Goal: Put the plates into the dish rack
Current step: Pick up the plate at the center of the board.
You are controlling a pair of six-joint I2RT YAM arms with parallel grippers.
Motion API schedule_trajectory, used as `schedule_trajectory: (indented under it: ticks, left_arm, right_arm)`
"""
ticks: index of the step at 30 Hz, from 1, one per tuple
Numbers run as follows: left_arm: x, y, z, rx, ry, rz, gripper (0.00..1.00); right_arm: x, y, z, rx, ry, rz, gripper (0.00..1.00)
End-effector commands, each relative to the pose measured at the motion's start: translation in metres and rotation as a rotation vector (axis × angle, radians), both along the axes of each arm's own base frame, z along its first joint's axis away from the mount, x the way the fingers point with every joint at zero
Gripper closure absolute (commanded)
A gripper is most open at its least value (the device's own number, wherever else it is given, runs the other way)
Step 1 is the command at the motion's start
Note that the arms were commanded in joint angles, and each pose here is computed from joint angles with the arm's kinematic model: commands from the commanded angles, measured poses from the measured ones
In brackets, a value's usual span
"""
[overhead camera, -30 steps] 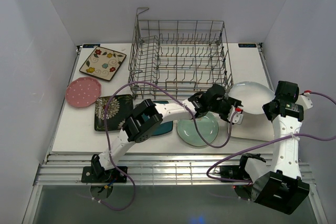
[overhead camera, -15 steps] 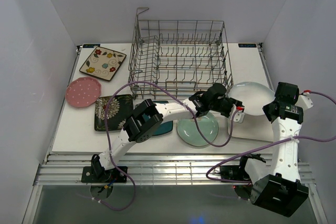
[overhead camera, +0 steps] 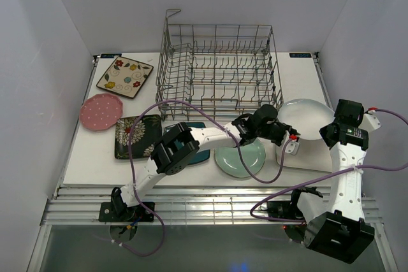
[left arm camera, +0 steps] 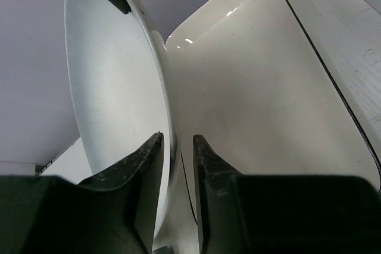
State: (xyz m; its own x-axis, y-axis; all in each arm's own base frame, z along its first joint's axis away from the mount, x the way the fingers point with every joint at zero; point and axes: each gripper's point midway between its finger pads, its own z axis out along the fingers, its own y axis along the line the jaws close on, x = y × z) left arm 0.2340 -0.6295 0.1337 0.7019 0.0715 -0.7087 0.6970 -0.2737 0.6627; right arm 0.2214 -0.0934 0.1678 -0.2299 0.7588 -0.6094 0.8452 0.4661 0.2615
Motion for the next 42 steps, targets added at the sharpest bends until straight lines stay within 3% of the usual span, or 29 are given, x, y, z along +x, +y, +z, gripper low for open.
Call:
schedule_trajectory:
  ticks: [1,6,14,31,42]
  left_arm:
    - [-0.008,-0.007,-0.002,-0.015,-0.017,-0.04,0.64]
    - [-0.008,-0.009,-0.006,-0.012,-0.021,-0.035,0.72]
    - [-0.008,-0.012,-0.011,-0.016,-0.044,-0.021,1.0]
    - [-0.002,-0.031,0.018,-0.169,-0.143,0.05,1.0]
    - [0.005,-0.036,0.047,-0.305,-0.219,0.11,1.0]
  right_arm:
    - [0.031,-0.005,0.04,-0.039,-0.21,0.008,0.92]
    - [0.03,-0.006,0.038,-0.042,-0.204,0.006,0.92]
    - [0.033,-0.006,0.05,-0.061,-0.222,0.023,0.92]
    - [0.023,-0.015,0.092,-0.19,-0.316,0.042,0.92]
    - [0.035,-0.001,0.128,-0.314,-0.462,0.236,0.92]
